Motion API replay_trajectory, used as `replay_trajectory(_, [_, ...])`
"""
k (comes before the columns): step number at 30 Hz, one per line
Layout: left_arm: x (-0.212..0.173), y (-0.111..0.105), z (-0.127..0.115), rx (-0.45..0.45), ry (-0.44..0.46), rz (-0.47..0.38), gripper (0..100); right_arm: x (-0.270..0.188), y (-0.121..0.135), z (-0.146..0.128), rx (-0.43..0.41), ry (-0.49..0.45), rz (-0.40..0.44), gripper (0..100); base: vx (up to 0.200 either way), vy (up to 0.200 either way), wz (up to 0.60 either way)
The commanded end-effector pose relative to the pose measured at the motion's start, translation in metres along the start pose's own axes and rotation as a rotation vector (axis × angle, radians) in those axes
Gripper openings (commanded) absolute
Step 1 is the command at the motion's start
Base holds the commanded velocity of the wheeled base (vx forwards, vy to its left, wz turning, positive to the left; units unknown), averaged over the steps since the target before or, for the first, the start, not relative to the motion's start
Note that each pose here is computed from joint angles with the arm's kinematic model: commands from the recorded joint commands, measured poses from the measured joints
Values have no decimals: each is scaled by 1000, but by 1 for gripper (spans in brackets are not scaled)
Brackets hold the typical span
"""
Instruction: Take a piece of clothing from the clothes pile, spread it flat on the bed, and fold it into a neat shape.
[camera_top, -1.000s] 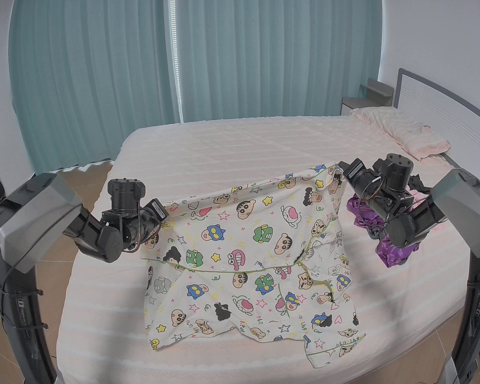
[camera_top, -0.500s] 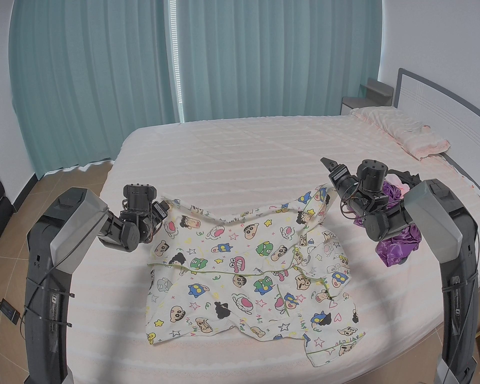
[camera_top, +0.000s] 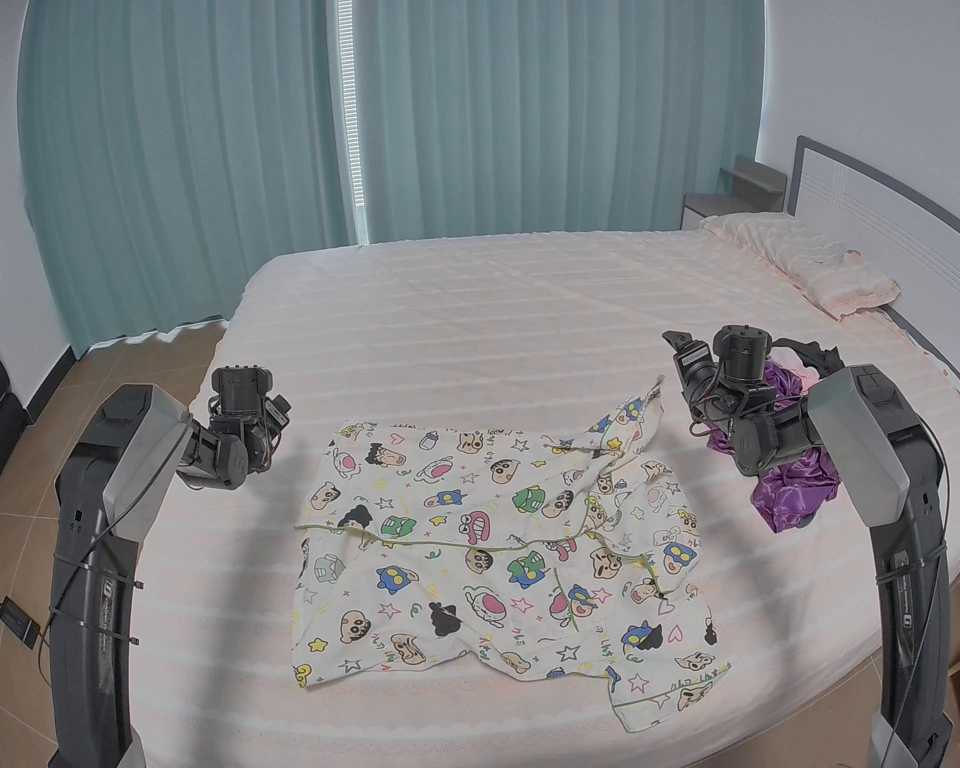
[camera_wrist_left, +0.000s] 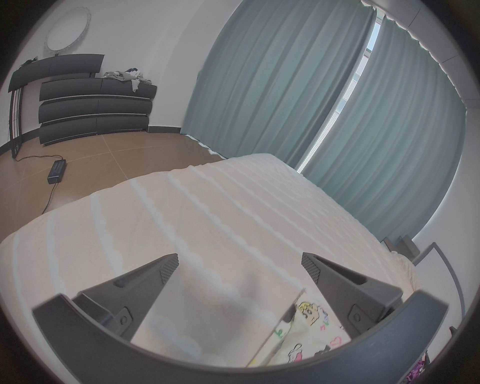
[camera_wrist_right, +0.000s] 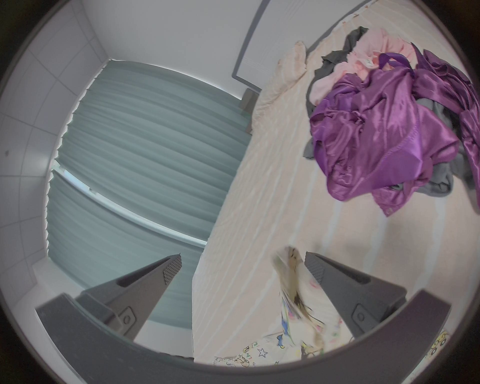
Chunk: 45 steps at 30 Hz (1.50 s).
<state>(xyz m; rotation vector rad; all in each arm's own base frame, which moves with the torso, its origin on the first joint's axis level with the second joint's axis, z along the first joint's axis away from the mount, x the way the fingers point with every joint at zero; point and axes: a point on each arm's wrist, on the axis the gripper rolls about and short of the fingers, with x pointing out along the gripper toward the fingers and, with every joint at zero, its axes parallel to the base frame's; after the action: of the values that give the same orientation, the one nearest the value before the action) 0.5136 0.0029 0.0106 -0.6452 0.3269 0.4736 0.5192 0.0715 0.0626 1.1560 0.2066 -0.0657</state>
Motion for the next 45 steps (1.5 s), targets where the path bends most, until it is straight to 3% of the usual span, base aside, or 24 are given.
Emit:
replay_trajectory(1, [-24, 0, 12, -30, 53, -26, 100, -8, 16, 4, 32, 12, -7, 100, 0, 0, 0])
replay_trajectory(4, [-44, 0, 17, -54, 115, -66, 100, -18, 14, 7, 16, 29, -43, 100, 0, 0, 0])
replay_trajectory(6, [-73, 5, 19, -53, 215, -116, 100, -43, 10, 9, -40, 139, -67, 100, 0, 0, 0])
replay_trajectory(9, [-94, 11, 19, -50, 277, -142, 100, -63, 6, 10, -85, 208, -75, 100, 0, 0, 0])
replay_trajectory(12, [-139, 32, 14, -43, 401, -193, 100, -102, -6, 9, -170, 245, -81, 100, 0, 0, 0])
replay_trajectory(13, [-139, 32, 14, -43, 401, -193, 100, -102, -6, 9, -170, 245, -81, 100, 0, 0, 0])
replay_trajectory(15, [-174, 55, 3, -35, 511, -222, 100, -134, -22, 4, -209, 268, -87, 100, 0, 0, 0])
replay_trajectory(19, [-210, 83, -13, -28, 618, -224, 100, -178, -41, -6, -225, 346, -52, 100, 0, 0, 0])
replay_trajectory(24, [-246, 99, -29, -15, 727, -290, 100, -212, -58, -17, -244, 391, -43, 100, 0, 0, 0])
replay_trajectory(31, [-256, 97, -44, 39, 787, -342, 100, -238, -70, -29, -254, 421, -27, 100, 0, 0, 0])
replay_trajectory(37, [-248, 92, -67, 86, 851, -324, 100, -244, -69, -34, -260, 431, -5, 100, 0, 0, 0])
replay_trajectory(45, [-231, 100, -86, 109, 794, -282, 100, -244, -66, -39, -267, 443, 9, 100, 0, 0, 0])
